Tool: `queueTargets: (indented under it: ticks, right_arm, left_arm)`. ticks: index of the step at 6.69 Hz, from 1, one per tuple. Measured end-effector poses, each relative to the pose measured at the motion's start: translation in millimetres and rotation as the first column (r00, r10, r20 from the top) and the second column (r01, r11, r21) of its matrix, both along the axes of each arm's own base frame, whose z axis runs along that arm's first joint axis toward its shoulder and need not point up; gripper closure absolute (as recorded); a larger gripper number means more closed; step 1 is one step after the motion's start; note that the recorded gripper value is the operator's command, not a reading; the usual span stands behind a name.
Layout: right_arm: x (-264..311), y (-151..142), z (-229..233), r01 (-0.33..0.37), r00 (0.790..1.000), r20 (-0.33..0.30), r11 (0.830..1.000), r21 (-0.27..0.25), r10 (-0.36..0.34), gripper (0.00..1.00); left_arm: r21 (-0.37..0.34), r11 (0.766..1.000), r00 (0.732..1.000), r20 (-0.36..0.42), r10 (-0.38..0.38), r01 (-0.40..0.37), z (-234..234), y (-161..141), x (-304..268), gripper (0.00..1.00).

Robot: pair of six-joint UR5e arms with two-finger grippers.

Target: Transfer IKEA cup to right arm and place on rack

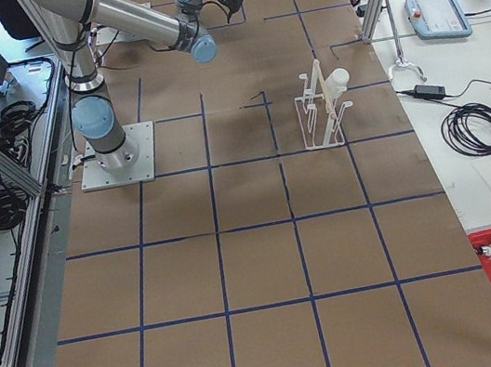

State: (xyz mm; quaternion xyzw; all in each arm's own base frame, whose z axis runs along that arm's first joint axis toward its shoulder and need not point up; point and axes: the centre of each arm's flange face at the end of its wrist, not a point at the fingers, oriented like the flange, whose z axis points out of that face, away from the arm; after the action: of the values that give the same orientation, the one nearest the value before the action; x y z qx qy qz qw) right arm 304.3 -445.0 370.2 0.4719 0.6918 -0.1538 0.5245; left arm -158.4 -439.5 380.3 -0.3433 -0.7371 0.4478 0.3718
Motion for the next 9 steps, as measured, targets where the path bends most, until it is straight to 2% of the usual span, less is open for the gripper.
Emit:
queueTargets:
  ticks: [3,4,7,8,9]
  right_arm:
    - [9.1,-7.6,0.9,-0.003,1.0,-0.003,1.0,-0.008,0.003,0.02]
    - [9.7,-8.1,1.2,-0.002,1.0,-0.004,1.0,-0.009,0.002,0.08]
    - [13.7,-5.8,1.2,-0.011,1.0,-0.002,1.0,-0.009,0.011,0.38]
    - [14.4,-5.2,1.3,-0.015,1.0,-0.001,1.0,-0.008,0.015,0.47]
    - [14.6,-5.0,1.5,-0.018,1.0,-0.002,1.0,-0.01,0.018,0.51]
  left_arm:
    - [0.001,1.0,1.0,-0.001,0.001,-0.001,0.4,0.2,0.0,0.95]
    - [0.001,1.0,1.0,-0.001,0.001,-0.001,0.7,0.3,-0.1,0.95]
    - [0.014,1.0,1.0,-0.006,0.008,-0.008,1.0,0.4,0.0,0.93]
    - [0.015,1.0,1.0,-0.006,0.009,-0.009,1.1,0.4,0.1,0.84]
    - [0.015,1.0,1.0,-0.006,0.009,-0.009,1.2,0.4,0.1,0.6]
